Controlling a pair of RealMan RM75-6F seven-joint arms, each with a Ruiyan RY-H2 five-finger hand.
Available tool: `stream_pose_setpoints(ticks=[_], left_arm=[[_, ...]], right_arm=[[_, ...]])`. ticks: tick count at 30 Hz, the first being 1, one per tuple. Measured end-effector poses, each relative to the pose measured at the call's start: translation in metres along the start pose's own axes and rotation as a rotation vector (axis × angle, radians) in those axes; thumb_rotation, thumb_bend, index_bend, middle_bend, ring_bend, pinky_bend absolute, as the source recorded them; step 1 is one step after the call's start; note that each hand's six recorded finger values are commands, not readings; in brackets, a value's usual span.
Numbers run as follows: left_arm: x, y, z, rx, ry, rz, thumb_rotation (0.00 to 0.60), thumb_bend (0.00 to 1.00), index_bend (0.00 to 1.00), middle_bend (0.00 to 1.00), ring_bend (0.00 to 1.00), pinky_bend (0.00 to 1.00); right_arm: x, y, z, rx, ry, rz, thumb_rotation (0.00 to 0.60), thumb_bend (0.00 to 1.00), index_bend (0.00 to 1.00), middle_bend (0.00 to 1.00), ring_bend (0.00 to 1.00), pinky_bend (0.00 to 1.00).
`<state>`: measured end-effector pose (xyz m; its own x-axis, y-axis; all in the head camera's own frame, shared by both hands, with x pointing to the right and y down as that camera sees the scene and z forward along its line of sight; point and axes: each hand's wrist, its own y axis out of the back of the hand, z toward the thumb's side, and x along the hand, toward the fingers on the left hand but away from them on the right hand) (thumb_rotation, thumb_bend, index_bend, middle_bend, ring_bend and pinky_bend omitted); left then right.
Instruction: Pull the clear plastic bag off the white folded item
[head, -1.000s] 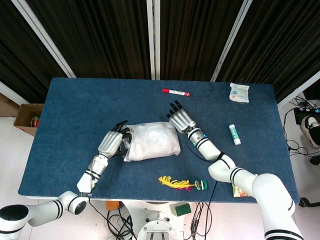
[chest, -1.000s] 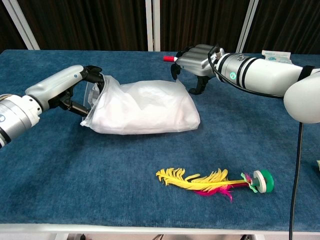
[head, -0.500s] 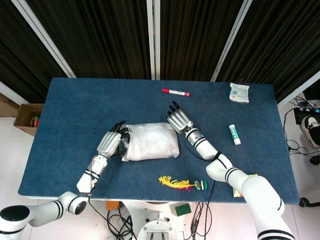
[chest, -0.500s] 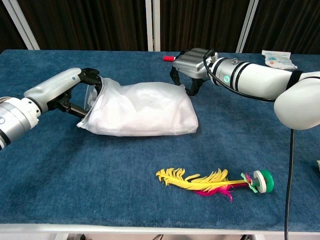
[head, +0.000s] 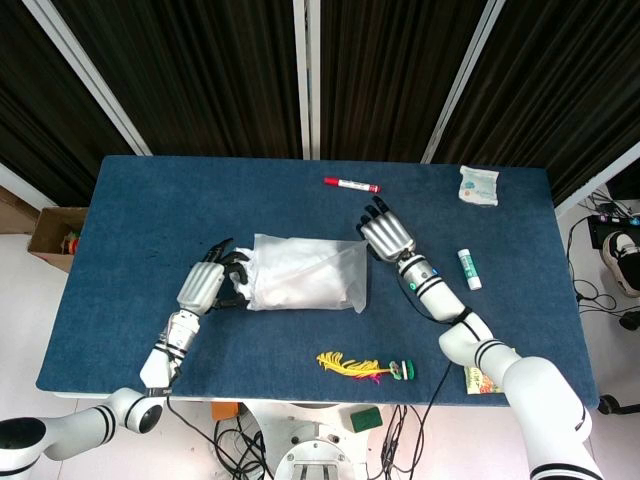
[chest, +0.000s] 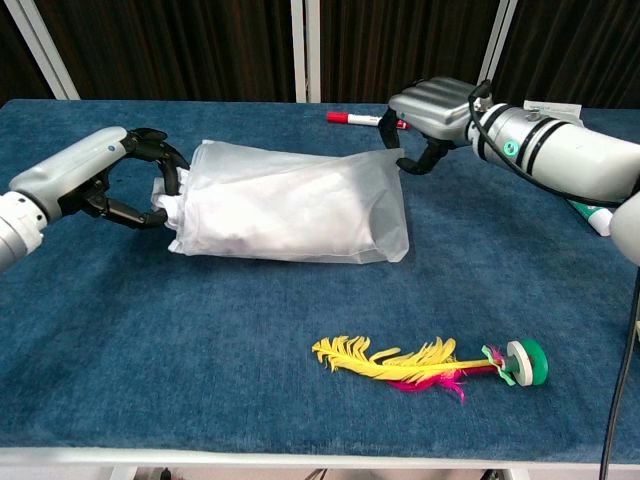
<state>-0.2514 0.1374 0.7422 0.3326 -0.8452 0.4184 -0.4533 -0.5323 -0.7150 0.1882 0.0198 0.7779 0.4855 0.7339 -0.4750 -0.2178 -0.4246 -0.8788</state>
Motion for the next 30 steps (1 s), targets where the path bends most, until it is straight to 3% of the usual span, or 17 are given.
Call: stream_pose_setpoints(ticks=[8, 15, 20, 24, 26, 27, 28, 30], left_arm=[[-0.014, 0.026, -0.020, -0.007, 0.056, 0.066, 0.600, 0.59, 0.76, 0.27, 0.04, 0.09], [-0.026, 0.043, -0.037, -0.003, 0.111, 0.106, 0.600, 0.59, 0.76, 0.27, 0.04, 0.09], [-0.032, 0.048, -0.047, 0.013, 0.144, 0.115, 0.600, 0.59, 0.75, 0.27, 0.04, 0.09], [-0.034, 0.049, -0.049, 0.028, 0.149, 0.117, 0.600, 0.58, 0.72, 0.27, 0.04, 0.09], [-0.034, 0.050, -0.049, 0.044, 0.149, 0.118, 0.600, 0.58, 0.69, 0.26, 0.04, 0.09], [-0.034, 0.050, -0.049, 0.048, 0.148, 0.117, 0.600, 0.56, 0.66, 0.25, 0.04, 0.09], [-0.035, 0.050, -0.048, 0.049, 0.148, 0.114, 0.600, 0.52, 0.59, 0.24, 0.04, 0.09], [-0.035, 0.049, -0.047, 0.052, 0.149, 0.101, 0.600, 0.37, 0.38, 0.18, 0.03, 0.09]], right_arm=[[0.033, -0.002, -0.047, 0.054, -0.044, 0.011, 0.600, 0.48, 0.87, 0.44, 0.18, 0.14], [0.063, -0.006, -0.094, 0.068, -0.135, 0.033, 0.600, 0.48, 0.87, 0.44, 0.18, 0.14], [0.078, -0.012, -0.115, 0.053, -0.194, 0.043, 0.600, 0.48, 0.86, 0.44, 0.18, 0.14], [0.082, -0.017, -0.119, 0.041, -0.216, 0.052, 0.600, 0.47, 0.79, 0.43, 0.17, 0.14], [0.082, -0.016, -0.120, 0.043, -0.223, 0.046, 0.600, 0.46, 0.71, 0.40, 0.16, 0.12], [0.082, -0.016, -0.122, 0.045, -0.229, 0.047, 0.600, 0.44, 0.61, 0.36, 0.14, 0.10], [0.083, -0.017, -0.124, 0.045, -0.236, 0.053, 0.600, 0.41, 0.49, 0.32, 0.11, 0.07], [0.085, -0.020, -0.128, 0.038, -0.255, 0.077, 0.600, 0.29, 0.13, 0.17, 0.02, 0.01]])
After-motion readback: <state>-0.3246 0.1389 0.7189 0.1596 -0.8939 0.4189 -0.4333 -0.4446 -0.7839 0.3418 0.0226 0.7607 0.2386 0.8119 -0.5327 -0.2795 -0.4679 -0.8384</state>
